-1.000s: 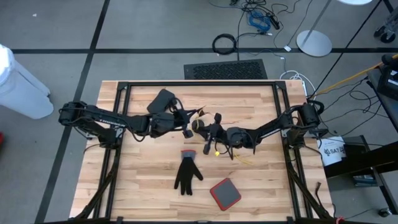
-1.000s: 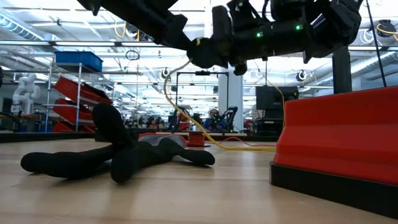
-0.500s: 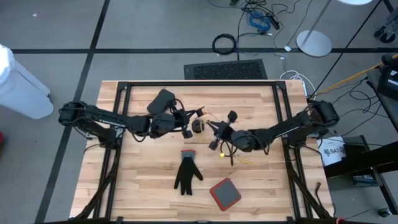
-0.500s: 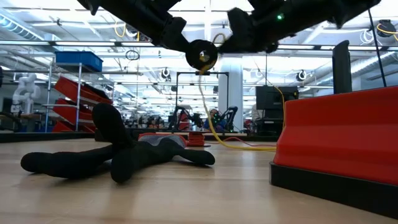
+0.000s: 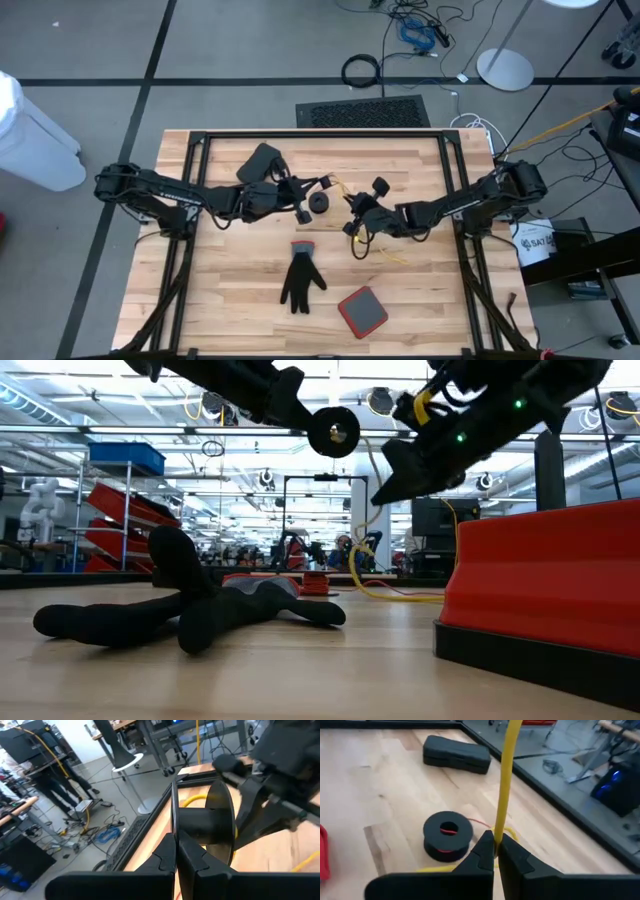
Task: Coil cords
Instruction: Uncoil the yellow wire from the black spool
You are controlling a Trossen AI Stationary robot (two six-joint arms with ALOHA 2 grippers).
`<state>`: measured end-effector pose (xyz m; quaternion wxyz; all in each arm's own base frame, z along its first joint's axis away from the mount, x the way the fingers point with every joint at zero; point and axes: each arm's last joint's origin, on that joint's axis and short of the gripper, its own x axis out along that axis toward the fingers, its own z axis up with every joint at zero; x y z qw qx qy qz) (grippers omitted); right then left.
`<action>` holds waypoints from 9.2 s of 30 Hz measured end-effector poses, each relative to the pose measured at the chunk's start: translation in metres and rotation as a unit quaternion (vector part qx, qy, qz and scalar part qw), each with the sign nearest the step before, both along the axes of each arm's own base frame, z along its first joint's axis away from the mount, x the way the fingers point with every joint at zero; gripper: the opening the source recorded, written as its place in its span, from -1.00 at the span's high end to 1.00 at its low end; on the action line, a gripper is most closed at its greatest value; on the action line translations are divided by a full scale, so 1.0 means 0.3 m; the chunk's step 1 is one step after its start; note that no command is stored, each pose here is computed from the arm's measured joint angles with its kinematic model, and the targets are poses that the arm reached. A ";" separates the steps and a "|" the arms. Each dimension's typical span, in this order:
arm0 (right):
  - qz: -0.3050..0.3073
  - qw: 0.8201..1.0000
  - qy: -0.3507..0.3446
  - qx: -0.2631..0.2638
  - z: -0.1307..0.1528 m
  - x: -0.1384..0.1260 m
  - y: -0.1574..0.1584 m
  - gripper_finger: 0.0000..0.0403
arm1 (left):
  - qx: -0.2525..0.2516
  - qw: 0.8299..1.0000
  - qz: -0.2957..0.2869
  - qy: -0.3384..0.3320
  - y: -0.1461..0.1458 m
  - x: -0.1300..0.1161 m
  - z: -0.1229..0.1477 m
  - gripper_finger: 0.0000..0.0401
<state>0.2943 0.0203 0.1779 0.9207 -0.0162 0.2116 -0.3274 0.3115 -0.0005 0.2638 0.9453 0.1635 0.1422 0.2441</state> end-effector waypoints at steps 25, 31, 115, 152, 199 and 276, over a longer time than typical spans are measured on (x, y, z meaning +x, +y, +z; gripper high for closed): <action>0.322 0.940 -0.086 0.066 0.027 0.028 0.102 1.00 | -0.051 0.996 0.013 -0.068 0.105 0.005 0.025 1.00; 0.349 0.928 -0.118 0.054 0.051 0.031 0.119 0.98 | -0.058 0.996 0.009 -0.071 0.133 0.007 0.020 1.00; 0.250 0.935 0.032 0.251 -0.085 -0.166 0.432 0.13 | 0.043 0.948 -0.126 0.290 0.368 0.551 -0.374 0.56; 0.178 0.975 0.066 0.113 -0.105 -0.175 0.379 0.13 | -0.062 0.931 -0.188 0.308 0.217 0.522 -0.321 0.34; 0.067 0.993 0.097 -0.002 -0.078 -0.036 -0.002 0.13 | -0.119 0.950 -0.131 0.257 0.125 0.041 0.355 0.34; -0.155 0.966 0.167 0.119 -0.168 -0.329 -0.407 1.00 | -0.113 0.956 -0.133 0.237 0.127 0.052 0.364 0.34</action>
